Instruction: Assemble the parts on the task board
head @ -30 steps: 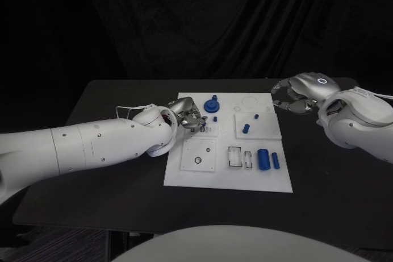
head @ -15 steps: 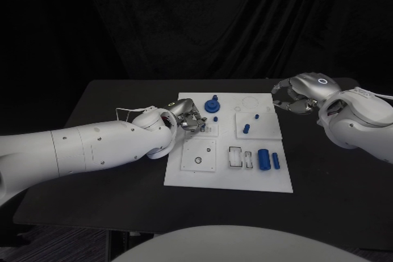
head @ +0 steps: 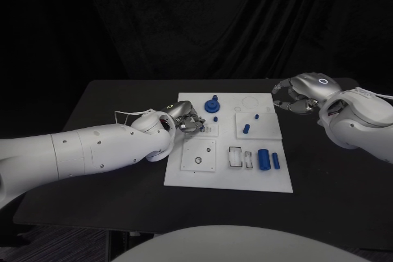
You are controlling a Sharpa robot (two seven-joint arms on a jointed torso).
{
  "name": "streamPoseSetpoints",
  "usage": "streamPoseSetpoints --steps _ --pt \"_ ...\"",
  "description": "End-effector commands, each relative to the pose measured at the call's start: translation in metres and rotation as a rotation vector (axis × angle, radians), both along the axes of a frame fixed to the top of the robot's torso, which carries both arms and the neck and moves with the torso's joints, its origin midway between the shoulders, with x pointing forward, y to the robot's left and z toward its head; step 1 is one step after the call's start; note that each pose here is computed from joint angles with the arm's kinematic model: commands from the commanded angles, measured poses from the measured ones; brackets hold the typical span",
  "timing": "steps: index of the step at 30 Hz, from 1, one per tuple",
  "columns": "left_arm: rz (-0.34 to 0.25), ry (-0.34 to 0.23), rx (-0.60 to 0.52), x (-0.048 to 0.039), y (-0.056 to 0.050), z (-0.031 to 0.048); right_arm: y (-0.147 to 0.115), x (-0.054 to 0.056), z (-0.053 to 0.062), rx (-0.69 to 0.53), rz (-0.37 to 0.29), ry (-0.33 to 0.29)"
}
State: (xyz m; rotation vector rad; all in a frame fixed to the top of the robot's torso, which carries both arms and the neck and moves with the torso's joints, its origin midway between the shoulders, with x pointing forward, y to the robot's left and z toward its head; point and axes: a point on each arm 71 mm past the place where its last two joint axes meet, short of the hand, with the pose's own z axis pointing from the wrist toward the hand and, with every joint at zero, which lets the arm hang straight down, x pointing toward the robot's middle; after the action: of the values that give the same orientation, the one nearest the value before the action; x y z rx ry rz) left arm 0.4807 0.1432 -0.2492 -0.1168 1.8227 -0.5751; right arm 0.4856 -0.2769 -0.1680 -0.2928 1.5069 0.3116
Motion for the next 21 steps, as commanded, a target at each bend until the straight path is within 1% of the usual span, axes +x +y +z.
streamPoseSetpoints --steps 1,7,21 --pt "-0.013 -0.038 -0.002 -0.0012 -0.001 -0.0001 -0.0004 -0.0004 0.0005 0.004 -0.008 -0.008" --pt "-0.012 -0.041 -0.003 -0.0028 -0.0001 -0.0035 -0.0004 -0.0005 0.0004 0.004 -0.009 -0.006" --pt "-0.012 -0.054 -0.013 -0.0027 -0.0011 -0.0063 -0.0008 -0.0002 0.0002 0.002 -0.011 -0.005"
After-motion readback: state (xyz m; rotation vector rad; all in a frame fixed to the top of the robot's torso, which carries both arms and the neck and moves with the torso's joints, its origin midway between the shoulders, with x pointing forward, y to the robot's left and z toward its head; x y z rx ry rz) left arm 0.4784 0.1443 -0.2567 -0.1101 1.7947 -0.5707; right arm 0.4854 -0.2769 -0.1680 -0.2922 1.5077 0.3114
